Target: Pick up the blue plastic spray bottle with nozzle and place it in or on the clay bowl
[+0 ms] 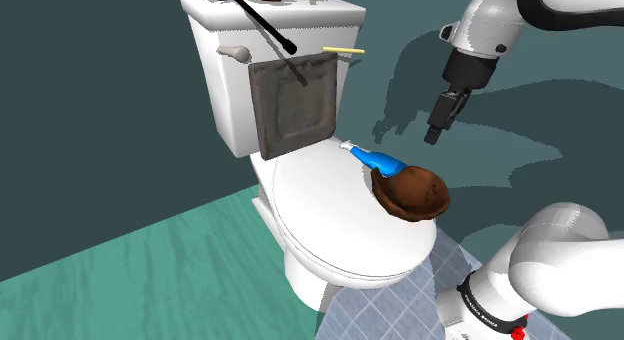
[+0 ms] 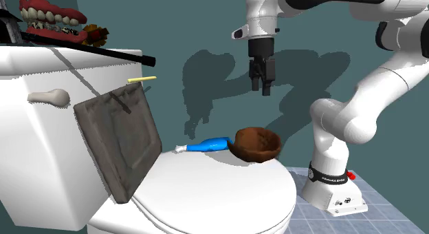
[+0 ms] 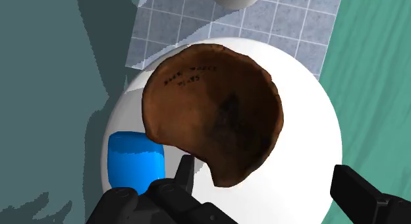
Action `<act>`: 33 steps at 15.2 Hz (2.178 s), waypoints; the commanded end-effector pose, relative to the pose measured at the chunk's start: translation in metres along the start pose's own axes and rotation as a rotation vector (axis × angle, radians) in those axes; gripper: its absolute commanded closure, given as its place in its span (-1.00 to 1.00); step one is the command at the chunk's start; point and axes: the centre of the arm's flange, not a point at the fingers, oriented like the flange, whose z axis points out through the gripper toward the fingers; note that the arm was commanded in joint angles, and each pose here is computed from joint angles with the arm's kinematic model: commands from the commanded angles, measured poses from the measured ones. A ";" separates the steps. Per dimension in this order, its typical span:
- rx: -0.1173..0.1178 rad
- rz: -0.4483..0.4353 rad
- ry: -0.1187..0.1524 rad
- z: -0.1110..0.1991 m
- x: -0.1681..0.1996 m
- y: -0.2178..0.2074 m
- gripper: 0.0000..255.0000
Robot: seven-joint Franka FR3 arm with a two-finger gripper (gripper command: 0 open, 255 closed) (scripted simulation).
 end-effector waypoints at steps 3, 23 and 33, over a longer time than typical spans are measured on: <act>0.011 -0.017 0.003 0.016 0.015 0.017 -1.00; 0.122 -0.187 0.032 0.179 0.178 0.159 -1.00; 0.138 -0.210 0.036 0.239 0.204 0.170 -1.00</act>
